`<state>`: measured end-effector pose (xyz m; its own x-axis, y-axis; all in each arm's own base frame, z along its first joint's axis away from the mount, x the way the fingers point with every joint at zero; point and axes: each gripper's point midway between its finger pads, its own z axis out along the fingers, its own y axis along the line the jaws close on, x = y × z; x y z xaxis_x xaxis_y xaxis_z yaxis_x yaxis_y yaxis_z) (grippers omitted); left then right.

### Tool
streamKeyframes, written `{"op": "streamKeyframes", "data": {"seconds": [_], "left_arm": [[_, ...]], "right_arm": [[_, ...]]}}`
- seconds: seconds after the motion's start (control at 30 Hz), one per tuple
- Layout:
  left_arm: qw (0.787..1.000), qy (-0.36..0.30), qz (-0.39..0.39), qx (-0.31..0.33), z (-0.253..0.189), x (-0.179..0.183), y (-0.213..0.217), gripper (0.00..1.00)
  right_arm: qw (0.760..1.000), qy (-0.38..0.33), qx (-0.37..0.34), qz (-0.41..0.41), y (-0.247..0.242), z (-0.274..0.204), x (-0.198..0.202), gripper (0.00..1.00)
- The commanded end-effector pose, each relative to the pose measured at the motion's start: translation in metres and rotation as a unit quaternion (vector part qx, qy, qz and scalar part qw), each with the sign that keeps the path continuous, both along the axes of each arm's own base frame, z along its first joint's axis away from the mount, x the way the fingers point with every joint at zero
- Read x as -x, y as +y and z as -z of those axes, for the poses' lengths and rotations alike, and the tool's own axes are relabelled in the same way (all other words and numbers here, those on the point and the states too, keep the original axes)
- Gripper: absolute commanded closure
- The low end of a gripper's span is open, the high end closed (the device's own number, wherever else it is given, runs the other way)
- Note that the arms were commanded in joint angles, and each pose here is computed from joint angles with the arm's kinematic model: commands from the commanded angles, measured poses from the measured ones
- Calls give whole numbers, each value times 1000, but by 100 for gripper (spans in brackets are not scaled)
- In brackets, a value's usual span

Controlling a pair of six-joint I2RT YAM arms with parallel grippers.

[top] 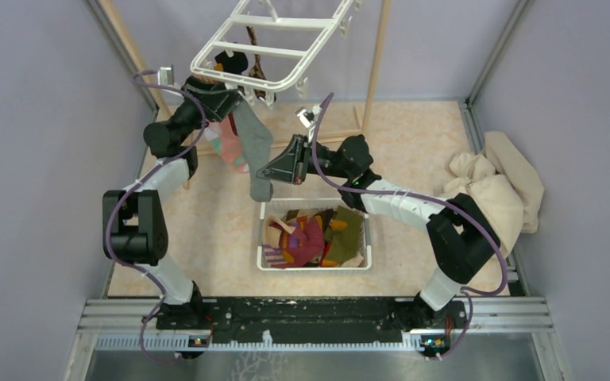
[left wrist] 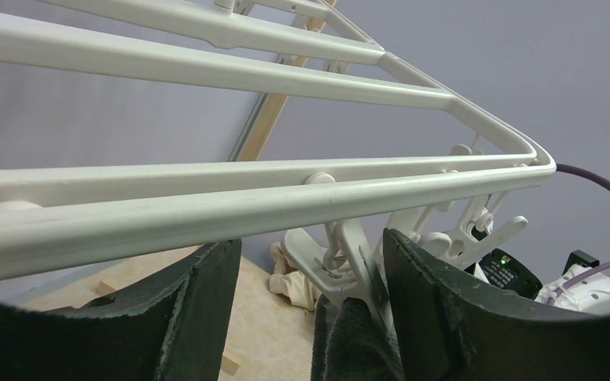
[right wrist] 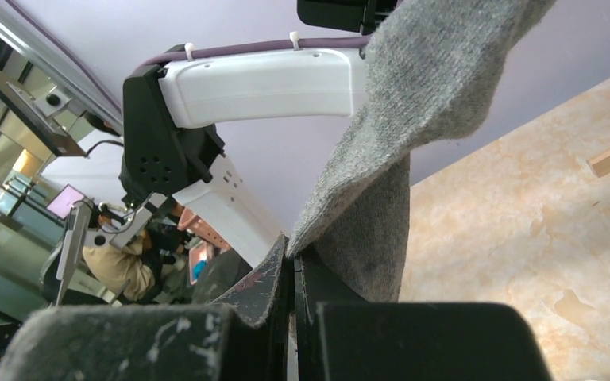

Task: Remove the socks clipped to the hanger
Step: Remove the sock from the hanger.

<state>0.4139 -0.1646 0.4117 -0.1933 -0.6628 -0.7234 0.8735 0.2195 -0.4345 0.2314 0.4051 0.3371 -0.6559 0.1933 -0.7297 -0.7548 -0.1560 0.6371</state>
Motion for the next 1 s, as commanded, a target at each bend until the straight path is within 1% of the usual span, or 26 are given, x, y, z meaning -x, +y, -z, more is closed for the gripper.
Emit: {"op": "streamKeyframes", "data": {"seconds": [0.0, 0.03, 0.13, 0.23, 0.47, 0.7, 0.97], "left_arm": [[999, -52, 7, 8, -21, 16, -1, 26], [999, -50, 7, 7, -20, 16, 0, 23], [999, -47, -1, 3, -19, 19, 0, 20], [999, -39, -22, -7, -14, 18, 2, 14], [998, -36, -40, -18, -17, 27, 4, 12], [997, -43, -52, -34, -26, 50, 5, 11], [995, -46, -69, -51, -36, 76, 7, 11]], "right_arm": [[999, -37, -17, -4, -6, -12, 5, 100], [999, -38, -17, -4, -6, -12, 6, 100], [999, -38, -17, 4, -9, -11, 5, 100], [999, -38, -17, 8, -13, -11, 5, 100], [998, -32, -29, 38, -31, -14, -3, 100], [994, -29, -69, 80, -68, -35, -16, 100], [986, -35, -97, 128, -114, -55, -34, 100]]}}
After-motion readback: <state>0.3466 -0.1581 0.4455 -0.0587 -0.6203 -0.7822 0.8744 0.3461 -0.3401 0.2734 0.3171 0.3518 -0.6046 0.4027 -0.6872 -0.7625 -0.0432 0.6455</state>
